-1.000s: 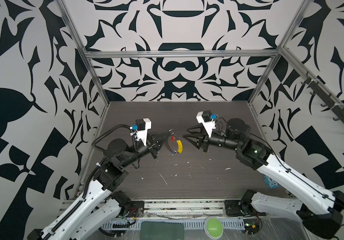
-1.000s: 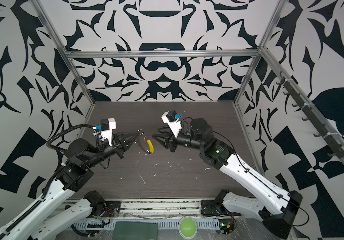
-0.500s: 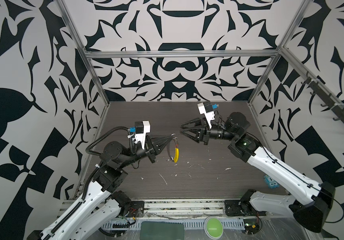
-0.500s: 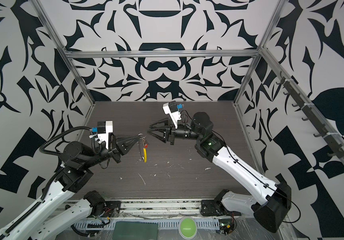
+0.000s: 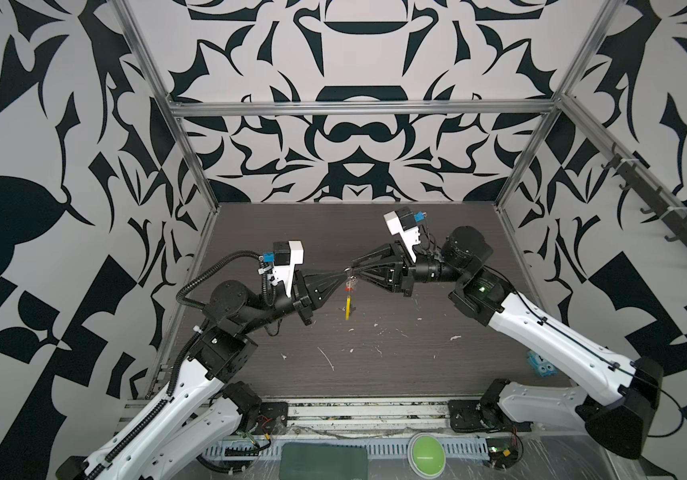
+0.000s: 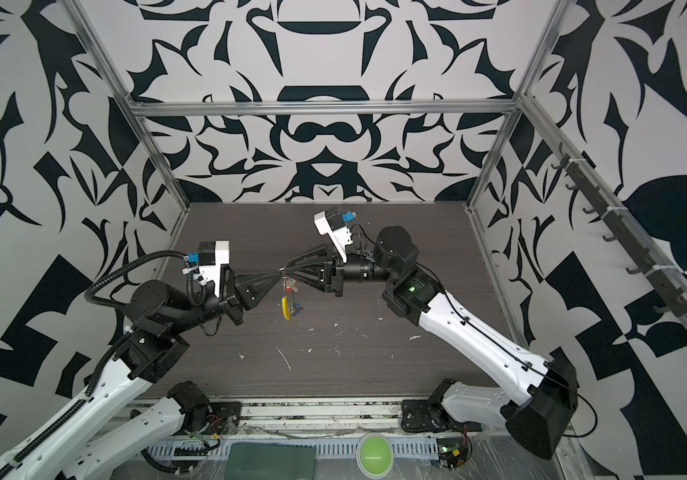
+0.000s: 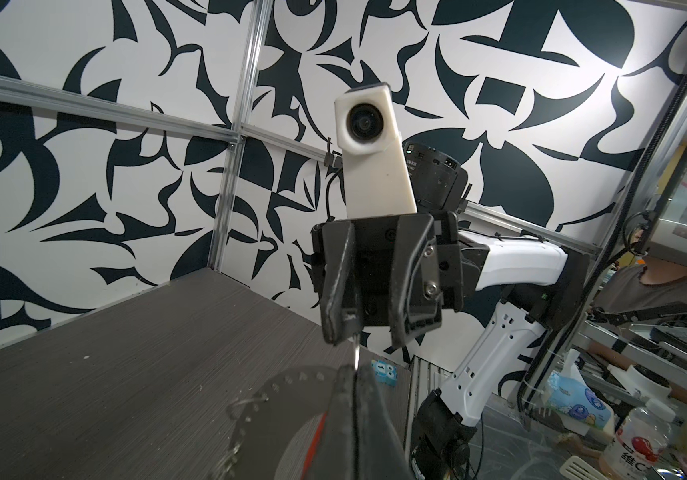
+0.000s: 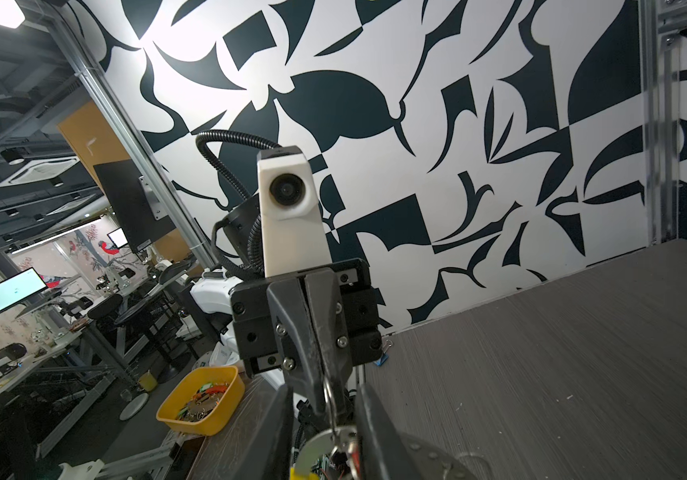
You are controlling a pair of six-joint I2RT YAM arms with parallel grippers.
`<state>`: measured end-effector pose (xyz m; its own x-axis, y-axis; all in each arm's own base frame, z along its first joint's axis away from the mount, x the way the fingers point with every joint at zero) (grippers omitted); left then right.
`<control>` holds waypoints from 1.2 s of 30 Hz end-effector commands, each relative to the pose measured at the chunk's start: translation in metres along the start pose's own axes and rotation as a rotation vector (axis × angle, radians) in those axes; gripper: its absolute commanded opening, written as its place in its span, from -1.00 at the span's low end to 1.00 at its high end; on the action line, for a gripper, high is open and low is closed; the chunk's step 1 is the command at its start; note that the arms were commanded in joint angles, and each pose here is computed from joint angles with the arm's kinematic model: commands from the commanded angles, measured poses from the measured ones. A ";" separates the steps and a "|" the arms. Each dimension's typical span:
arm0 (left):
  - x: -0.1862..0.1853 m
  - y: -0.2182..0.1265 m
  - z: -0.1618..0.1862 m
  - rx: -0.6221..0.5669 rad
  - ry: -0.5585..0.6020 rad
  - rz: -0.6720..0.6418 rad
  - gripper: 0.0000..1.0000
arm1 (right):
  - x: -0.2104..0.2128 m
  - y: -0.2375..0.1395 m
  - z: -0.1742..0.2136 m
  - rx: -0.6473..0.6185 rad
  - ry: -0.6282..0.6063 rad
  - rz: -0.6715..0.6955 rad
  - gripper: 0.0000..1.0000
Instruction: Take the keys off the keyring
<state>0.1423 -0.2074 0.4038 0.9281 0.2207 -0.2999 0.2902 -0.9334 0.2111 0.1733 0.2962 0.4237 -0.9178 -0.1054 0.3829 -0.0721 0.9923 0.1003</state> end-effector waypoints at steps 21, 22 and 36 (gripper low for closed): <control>-0.002 -0.004 -0.003 0.016 -0.015 -0.027 -0.28 | 0.010 -0.005 -0.009 0.042 -0.072 0.065 -1.00; -0.002 -0.004 -0.003 0.027 -0.022 -0.035 -0.20 | 0.009 -0.006 -0.007 0.056 -0.072 0.077 -1.00; -0.003 0.007 0.007 0.288 -0.115 -0.016 -0.53 | 0.017 -0.014 -0.005 0.228 -0.095 0.146 -1.00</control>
<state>0.1461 -0.2172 0.4015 0.8861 0.2363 -0.3988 0.2525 -0.9675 -0.0123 0.1677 0.2847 0.4200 -0.9368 0.0450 0.3468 -0.0093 0.9881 -0.1534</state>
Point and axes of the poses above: each gripper's point midway between its finger pads, its own y axis out along the fingers, its own x axis along the line the jaws close on, z = x × y, the point moved 4 cm from there along -y, back along the fingers, and after that the axes turned 1 degree about -y, right-handed, at the moved point
